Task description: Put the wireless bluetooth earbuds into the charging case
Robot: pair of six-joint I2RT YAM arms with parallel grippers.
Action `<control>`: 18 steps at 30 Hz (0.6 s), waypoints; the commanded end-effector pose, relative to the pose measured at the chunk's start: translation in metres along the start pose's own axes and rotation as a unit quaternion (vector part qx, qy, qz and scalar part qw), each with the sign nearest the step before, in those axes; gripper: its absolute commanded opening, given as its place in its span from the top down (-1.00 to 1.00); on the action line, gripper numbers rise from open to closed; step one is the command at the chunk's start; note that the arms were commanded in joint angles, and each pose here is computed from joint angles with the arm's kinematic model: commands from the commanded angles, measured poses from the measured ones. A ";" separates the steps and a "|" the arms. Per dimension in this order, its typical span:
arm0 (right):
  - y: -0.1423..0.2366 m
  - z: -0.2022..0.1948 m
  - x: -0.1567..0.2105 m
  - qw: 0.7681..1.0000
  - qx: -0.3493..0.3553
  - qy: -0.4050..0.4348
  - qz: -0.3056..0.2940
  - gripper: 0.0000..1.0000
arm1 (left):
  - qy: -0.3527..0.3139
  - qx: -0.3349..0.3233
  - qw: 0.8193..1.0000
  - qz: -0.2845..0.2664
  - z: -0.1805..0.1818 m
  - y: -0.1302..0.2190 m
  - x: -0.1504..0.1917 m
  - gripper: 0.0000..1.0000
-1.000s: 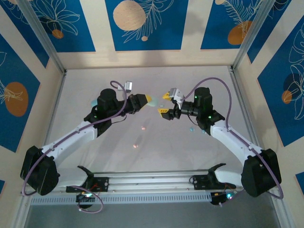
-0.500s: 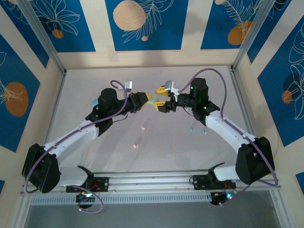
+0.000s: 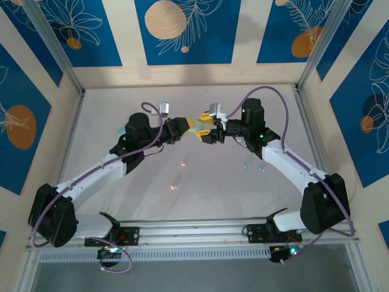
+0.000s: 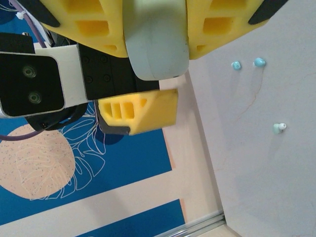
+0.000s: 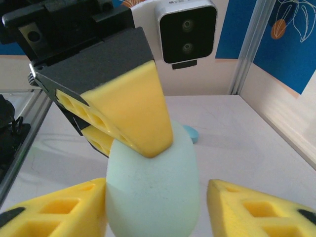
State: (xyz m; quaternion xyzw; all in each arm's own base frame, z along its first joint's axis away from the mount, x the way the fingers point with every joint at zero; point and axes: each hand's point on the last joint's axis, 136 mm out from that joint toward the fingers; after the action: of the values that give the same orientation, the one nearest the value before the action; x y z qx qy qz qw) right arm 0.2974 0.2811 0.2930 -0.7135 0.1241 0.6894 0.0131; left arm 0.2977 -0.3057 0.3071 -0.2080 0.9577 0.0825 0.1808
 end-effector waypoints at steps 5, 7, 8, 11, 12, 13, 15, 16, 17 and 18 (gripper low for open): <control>-0.003 -0.004 -0.010 1.000 -0.002 0.009 0.000 0.07 | -0.019 0.050 0.999 0.004 -0.033 0.001 -0.003 0.58; -0.003 -0.004 -0.010 1.000 -0.003 0.004 0.002 0.19 | -0.024 0.056 0.998 0.005 -0.035 0.001 -0.003 0.50; -0.002 -0.004 -0.012 1.000 -0.005 0.000 0.001 0.23 | -0.028 0.058 0.998 0.005 -0.037 0.002 -0.003 0.46; 0.003 0.001 -0.019 1.000 -0.026 -0.013 -0.007 0.30 | -0.056 0.059 0.997 0.004 -0.039 0.004 -0.002 0.12; 0.004 0.004 -0.022 0.999 -0.037 -0.020 -0.008 0.31 | -0.075 0.057 0.996 0.004 -0.041 0.006 -0.002 -0.05; 0.007 0.006 -0.025 0.998 -0.048 -0.029 -0.008 0.31 | -0.101 0.051 0.994 0.002 -0.042 0.009 -0.002 -0.21; 0.010 0.013 -0.031 0.996 -0.078 -0.049 -0.009 0.32 | -0.162 0.028 0.986 0.001 -0.041 0.016 -0.002 -0.36; 0.012 0.015 -0.035 0.994 -0.090 -0.058 -0.009 0.32 | -0.209 0.015 0.978 0.001 -0.041 0.021 -0.001 -0.42; 0.012 0.018 -0.037 0.993 -0.101 -0.068 -0.008 0.32 | -0.252 0.005 0.968 0.004 -0.041 0.025 0.000 -0.45; 0.014 0.021 -0.040 0.991 -0.113 -0.074 -0.008 0.33 | -0.306 -0.002 0.952 0.007 -0.041 0.031 0.003 -0.50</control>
State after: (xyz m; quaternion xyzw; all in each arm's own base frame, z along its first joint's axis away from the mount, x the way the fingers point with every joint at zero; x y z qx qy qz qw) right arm 0.2912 0.2790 0.3224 -0.6884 0.0800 0.7207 -0.0178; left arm 0.2846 -0.2992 0.3196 -0.1852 0.9240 0.1166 0.3135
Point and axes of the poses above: each hand's point on the last joint's axis, 136 mm out from that joint toward the fingers, its own y axis back along the fingers, its own z axis along the line the jaws close on, x = y × z, and after that the axes turned 3 degrees about -y, right-handed
